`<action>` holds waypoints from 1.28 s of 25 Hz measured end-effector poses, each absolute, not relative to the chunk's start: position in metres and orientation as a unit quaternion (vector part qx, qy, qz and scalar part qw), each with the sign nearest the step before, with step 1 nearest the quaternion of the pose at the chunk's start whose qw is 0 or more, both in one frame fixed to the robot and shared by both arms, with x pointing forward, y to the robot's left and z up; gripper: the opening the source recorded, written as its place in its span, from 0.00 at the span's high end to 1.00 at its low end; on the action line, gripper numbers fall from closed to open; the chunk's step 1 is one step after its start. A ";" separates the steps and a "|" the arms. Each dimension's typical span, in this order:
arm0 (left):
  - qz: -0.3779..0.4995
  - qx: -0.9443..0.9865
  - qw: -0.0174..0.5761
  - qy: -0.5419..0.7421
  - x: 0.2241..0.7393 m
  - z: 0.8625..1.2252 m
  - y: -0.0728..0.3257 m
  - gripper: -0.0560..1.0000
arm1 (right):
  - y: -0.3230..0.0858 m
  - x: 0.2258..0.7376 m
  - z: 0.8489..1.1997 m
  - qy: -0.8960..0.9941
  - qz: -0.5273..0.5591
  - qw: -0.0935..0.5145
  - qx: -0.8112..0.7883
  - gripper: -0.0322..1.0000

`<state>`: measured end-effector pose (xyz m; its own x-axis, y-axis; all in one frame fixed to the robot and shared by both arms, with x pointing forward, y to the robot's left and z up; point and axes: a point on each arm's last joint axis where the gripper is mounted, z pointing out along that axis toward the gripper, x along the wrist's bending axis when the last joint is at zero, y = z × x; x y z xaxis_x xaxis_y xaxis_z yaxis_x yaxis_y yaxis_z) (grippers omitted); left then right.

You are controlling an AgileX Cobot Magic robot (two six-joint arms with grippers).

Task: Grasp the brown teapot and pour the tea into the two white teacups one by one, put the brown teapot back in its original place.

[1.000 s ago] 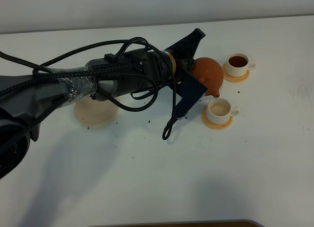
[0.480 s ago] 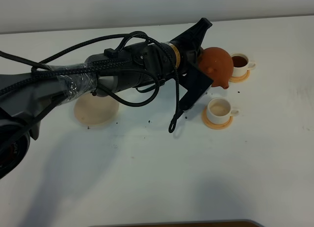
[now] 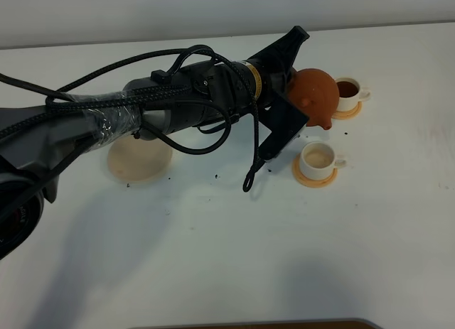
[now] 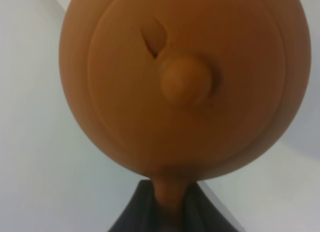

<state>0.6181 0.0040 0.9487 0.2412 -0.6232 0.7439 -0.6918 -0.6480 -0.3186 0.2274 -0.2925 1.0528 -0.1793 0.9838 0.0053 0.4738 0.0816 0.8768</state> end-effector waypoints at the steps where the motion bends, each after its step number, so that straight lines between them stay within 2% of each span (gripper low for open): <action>1: 0.453 0.786 0.037 -0.419 0.618 0.949 0.004 0.81 | -0.293 0.227 1.053 0.660 0.393 0.325 0.552 0.60; 32: 0.455 0.743 0.018 -0.490 0.618 0.938 -0.001 0.81 | -0.293 0.227 1.053 0.660 0.393 0.325 0.552 0.60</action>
